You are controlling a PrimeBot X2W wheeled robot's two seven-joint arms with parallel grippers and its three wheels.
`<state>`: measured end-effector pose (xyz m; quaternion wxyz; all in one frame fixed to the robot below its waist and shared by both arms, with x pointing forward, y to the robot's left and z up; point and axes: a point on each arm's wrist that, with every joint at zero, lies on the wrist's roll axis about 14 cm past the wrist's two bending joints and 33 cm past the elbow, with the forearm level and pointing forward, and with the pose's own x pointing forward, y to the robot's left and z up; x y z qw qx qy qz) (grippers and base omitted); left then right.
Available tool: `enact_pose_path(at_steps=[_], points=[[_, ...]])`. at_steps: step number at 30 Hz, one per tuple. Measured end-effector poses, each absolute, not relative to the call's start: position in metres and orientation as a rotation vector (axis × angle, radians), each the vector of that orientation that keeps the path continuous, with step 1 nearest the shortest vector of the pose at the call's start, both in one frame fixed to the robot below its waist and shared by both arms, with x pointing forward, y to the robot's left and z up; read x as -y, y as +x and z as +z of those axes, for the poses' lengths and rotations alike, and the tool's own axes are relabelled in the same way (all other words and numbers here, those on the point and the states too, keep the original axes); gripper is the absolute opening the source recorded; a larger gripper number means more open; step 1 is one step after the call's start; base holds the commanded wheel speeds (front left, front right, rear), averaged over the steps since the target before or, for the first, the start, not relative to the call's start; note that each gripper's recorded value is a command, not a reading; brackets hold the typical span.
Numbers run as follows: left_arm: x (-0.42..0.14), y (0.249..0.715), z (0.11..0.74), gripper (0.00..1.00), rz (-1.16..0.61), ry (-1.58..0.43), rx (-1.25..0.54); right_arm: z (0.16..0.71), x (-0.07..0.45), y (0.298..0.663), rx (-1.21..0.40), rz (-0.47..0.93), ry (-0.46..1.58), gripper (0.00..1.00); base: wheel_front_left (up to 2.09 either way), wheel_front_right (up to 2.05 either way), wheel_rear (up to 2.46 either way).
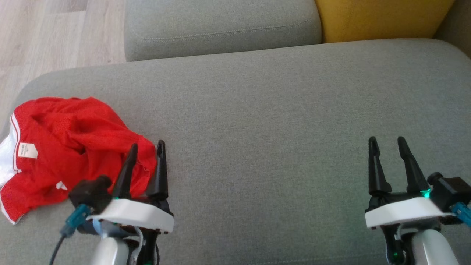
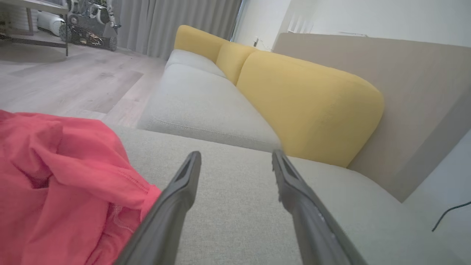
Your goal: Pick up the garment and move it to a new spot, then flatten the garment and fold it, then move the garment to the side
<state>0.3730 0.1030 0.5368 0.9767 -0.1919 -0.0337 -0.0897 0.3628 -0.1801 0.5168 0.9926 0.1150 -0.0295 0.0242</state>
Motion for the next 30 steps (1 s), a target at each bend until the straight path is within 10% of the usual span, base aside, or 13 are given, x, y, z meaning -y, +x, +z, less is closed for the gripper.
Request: enact_pose_path(at_steps=[19,30], points=[[-0.083,0.361,0.538,1.00,-0.214,-0.048,0.136,0.523,0.175,0.359,0.100,0.083,-0.050,1.00,0.00,0.00,0.00],[-0.102,0.366,0.529,1.00,-0.154,-0.225,0.108,0.519,0.175,0.356,0.114,0.060,0.221,1.00,0.00,0.00,0.00]])
